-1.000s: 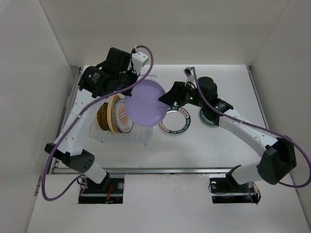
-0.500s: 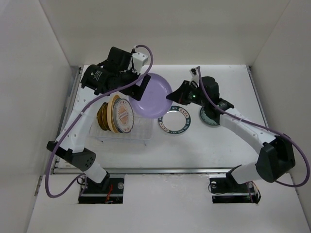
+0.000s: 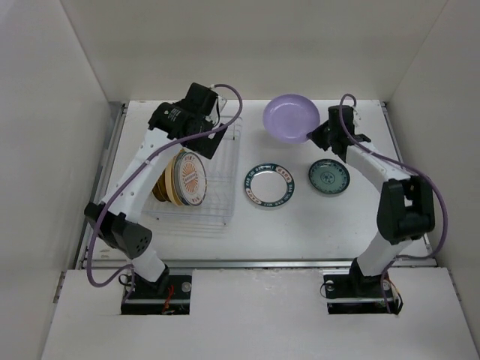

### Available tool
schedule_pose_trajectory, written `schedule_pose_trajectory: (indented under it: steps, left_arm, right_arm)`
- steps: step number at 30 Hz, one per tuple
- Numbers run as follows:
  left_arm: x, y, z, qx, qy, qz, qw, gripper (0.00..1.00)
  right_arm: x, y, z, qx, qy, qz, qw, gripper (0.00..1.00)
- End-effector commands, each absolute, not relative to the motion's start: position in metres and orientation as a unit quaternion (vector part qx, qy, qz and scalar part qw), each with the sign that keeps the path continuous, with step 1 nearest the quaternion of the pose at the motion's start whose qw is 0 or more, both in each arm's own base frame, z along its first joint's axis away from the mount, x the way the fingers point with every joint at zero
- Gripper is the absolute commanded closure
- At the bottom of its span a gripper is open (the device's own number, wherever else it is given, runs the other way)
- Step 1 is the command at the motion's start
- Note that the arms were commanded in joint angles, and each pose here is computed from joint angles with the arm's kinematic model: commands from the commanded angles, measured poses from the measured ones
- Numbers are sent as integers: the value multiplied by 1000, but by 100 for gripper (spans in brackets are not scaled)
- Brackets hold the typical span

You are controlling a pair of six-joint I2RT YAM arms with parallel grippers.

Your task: Unload the plates from the dish rack

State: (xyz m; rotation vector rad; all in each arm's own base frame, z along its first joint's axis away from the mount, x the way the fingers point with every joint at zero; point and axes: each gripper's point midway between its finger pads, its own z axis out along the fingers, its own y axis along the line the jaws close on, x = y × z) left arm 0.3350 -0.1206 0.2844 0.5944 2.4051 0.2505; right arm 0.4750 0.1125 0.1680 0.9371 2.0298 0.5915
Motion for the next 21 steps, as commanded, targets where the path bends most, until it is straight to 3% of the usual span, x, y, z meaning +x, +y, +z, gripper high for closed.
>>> schedule_pose_trajectory:
  steps: [1,8,13,16,19,21]
  left_arm:
    - [324,-128,264,264,919,71,285,11]
    - [336,-118,237,261,923,122,255,34]
    - [338,-119,221,272,925,127,232,38]
    - [337,-113,213,264,929,148,211,38]
    - [340,-107,211,264,928,172,199,36]
    - [337,-104,209,262,930,180,184,35]
  right_arm:
    - [510,100,178,409,780,231,414,100]
    - [535,95,116,398,814,215,366,100]
    - [536,95,83,375,839,201,339,80]
    - [529,99,71,370,851,199,315,76]
    - [528,101,71,361,855,203,313,63]
    - [523,101,76,350,859,203,314,49]
